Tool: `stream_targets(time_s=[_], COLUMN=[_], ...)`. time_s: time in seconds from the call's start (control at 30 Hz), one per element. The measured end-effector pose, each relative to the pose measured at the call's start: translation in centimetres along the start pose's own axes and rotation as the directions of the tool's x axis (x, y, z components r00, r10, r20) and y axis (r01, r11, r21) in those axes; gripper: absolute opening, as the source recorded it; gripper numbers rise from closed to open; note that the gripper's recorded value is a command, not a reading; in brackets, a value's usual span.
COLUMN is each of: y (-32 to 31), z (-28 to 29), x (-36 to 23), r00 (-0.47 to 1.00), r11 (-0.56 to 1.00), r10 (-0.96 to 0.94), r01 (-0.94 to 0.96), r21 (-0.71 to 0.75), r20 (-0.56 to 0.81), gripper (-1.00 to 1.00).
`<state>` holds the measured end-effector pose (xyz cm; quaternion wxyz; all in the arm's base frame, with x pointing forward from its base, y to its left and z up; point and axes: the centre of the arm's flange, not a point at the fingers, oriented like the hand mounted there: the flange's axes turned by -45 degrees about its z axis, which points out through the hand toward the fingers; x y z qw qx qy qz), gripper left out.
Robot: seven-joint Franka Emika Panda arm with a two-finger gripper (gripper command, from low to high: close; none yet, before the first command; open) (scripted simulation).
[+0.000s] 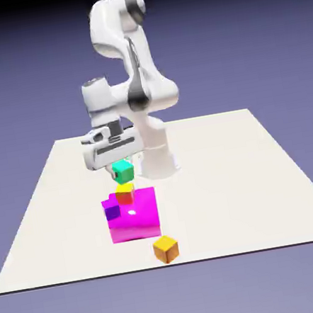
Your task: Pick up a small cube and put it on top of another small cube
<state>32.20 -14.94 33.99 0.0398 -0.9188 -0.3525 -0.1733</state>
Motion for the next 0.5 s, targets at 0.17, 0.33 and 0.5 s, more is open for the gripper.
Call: stream_targets(time_s=[0.17,0.33,0.5], y=[-0.9,-1.1,-1.4], z=[-1.4,3.1,5.5], x=[-3.9,-3.9,-4.2], r00=[0.994,0.993,0.994], r11=[0.994,0.994,0.994], r10=[-0.065,-0.065,-0.065], r01=[0.072,0.074,0.072], r21=[0.080,0.087,0.079], r20=[-0.090,-0.101,-0.090], gripper=[-1.00,-1.00,1.00])
